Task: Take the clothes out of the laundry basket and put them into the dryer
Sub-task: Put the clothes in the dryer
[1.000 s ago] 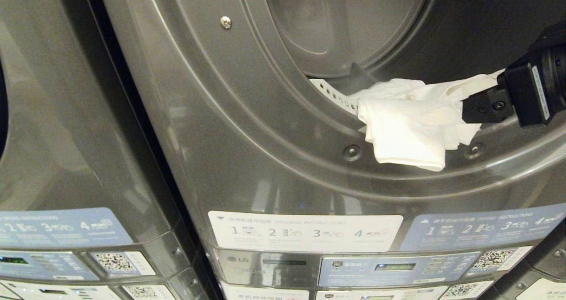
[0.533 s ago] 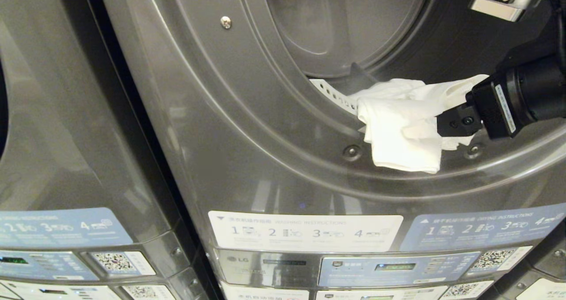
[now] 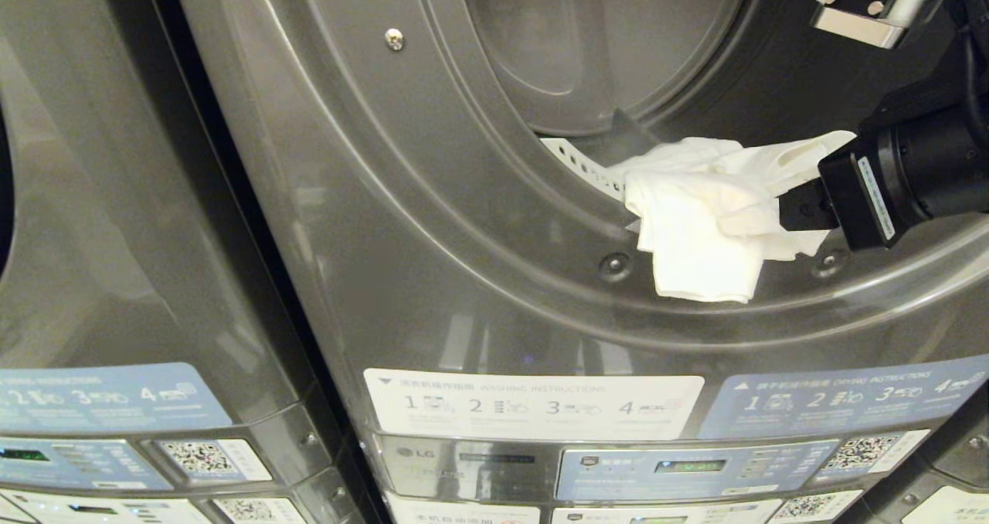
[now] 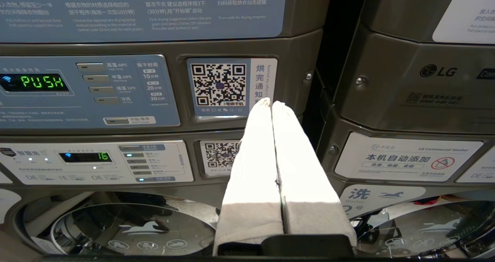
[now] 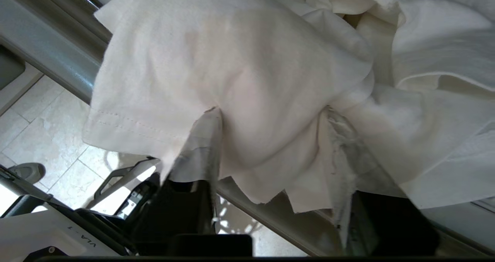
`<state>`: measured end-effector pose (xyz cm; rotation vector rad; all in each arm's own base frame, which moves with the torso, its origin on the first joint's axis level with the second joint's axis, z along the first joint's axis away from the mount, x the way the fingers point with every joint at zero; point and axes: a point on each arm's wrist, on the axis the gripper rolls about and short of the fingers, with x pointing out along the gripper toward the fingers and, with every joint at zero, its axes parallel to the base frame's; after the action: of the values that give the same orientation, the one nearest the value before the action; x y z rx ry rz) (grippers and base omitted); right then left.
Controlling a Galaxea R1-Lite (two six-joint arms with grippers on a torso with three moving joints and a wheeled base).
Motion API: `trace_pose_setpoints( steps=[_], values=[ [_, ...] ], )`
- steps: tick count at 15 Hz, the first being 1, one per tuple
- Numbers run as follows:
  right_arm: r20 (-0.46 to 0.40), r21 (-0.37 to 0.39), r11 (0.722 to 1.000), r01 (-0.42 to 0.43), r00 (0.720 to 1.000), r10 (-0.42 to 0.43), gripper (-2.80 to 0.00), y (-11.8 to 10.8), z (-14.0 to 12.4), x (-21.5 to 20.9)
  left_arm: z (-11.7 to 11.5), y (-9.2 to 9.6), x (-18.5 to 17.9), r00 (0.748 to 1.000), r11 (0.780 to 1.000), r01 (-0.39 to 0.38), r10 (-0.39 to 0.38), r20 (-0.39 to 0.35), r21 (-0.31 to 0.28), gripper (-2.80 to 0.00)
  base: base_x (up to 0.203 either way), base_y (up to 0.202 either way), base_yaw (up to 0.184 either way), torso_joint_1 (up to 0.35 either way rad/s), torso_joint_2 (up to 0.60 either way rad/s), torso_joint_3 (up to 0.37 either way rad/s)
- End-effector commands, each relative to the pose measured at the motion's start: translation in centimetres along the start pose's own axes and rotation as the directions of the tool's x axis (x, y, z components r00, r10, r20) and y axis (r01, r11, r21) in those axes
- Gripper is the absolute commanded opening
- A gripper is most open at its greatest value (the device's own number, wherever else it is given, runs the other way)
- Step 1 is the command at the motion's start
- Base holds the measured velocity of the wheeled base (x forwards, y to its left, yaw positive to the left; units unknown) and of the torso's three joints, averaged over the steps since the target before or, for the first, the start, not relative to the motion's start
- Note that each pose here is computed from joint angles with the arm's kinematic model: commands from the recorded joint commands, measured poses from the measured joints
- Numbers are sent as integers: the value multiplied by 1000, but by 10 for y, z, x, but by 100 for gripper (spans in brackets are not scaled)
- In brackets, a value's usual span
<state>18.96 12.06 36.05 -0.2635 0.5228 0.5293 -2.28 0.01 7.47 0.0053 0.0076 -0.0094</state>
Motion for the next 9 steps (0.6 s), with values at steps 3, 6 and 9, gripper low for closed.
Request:
trace_pose_setpoints(
  steps=[3,6,9],
  values=[
    [20,-5,1000,3,1000,-3,-280,0,3,-3,0,0,0,1000,1000,0,0,0,-1,-280,0,0,0,0,0,0],
    [24,-6,1000,6,1000,-6,-280,0,4,-2,0,0,0,1000,1000,0,0,0,-1,-280,0,0,0,0,0,0],
    [115,16,994,109,987,-110,-280,-3,19,21,0,0,0,1000,1000,0,0,0,1,-280,0,0,0,0,0,0]
  ],
)
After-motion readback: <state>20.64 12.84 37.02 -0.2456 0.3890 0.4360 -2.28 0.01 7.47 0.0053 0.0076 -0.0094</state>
